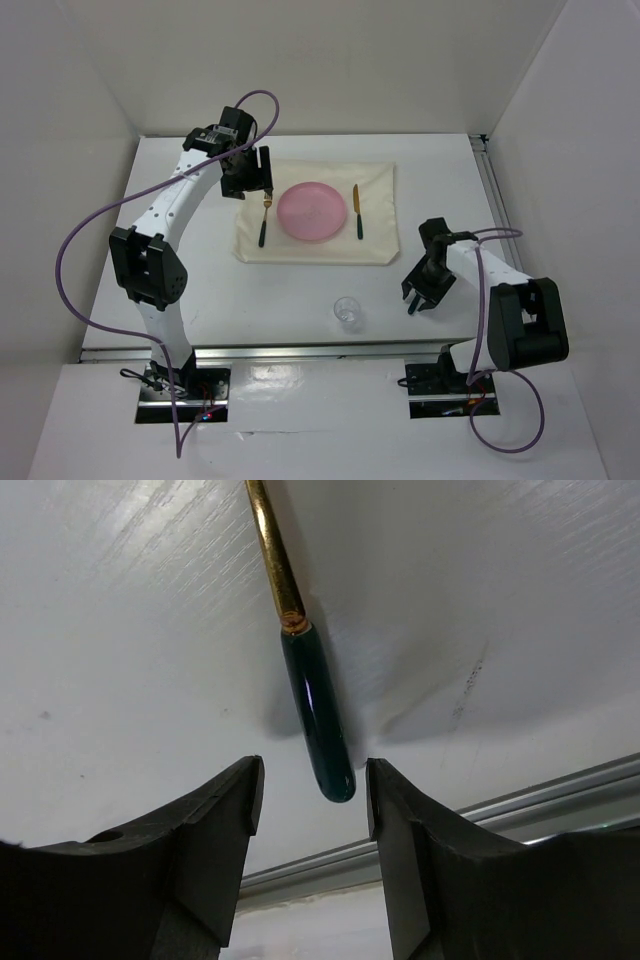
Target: Set the dinner table for one person
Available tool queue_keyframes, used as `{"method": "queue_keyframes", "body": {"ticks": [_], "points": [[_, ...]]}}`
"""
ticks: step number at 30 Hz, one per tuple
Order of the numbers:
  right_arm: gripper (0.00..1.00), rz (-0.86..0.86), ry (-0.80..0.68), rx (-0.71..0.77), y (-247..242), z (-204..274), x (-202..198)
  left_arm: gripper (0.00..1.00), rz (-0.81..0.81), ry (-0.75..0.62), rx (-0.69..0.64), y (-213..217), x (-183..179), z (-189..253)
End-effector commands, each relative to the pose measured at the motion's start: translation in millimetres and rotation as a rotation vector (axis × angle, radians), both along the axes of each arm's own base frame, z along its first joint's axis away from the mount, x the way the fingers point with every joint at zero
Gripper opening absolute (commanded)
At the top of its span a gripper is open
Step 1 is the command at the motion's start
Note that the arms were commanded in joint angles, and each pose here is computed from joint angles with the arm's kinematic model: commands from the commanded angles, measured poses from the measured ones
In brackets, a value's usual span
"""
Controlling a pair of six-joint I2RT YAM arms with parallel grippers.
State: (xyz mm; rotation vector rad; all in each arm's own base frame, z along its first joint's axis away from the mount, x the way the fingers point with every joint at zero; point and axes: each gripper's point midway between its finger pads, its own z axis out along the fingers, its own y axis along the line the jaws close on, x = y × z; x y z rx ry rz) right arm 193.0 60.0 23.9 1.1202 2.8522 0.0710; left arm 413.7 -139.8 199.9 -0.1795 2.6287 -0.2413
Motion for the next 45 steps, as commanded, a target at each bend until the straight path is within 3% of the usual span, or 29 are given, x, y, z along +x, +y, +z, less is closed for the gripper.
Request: {"method": "queue_keyframes", "body": {"ticks": [1, 5, 8, 12, 13, 15, 18, 26, 34, 41, 45], "points": [[0.57, -0.036, -0.012, -0.013, -3, -10, 2, 0.82, -0.018, -0.028, -0.006, -2, 3, 6], [0.56, -0.016, -0.023, 0.007, 1, -21, 8, 0.82, -0.018, -0.019, -0.003, -2, 4, 2], [0.49, -0.016, -0.054, 0.012, 2, -23, 17, 0.82, -0.015, -0.016, -0.017, -4, 2, 5], [0.22, 0.027, -0.166, -0.068, -5, 2, 47, 0.82, -0.015, -0.018, -0.018, -5, 5, 7], [0.09, 0.051, -0.229, -0.085, -4, 17, 64, 0.82, -0.015, -0.018, -0.018, -5, 5, 7], [0.0, 0.122, -0.287, -0.144, -5, 35, 81, 0.82, -0.011, -0.021, -0.01, -3, 5, 7], [0.0, 0.224, -0.341, -0.189, -2, 61, 117, 0.82, -0.011, 0.007, -0.002, -2, 0, 0], [0.0, 0.517, -0.389, -0.094, 47, 72, 214, 0.82, -0.015, 0.033, 0.021, 6, -18, -16], [0.01, 0.629, -0.314, -0.021, 75, 34, 242, 0.83, -0.015, 0.04, 0.023, 9, -28, -24], [0.22, 0.63, -0.292, -0.019, 75, 17, 242, 0.84, -0.001, 0.042, 0.029, 13, -35, -25], [0.45, 0.632, -0.299, -0.01, 77, 18, 241, 0.84, 0.007, 0.041, 0.024, 13, -37, -27]]}}
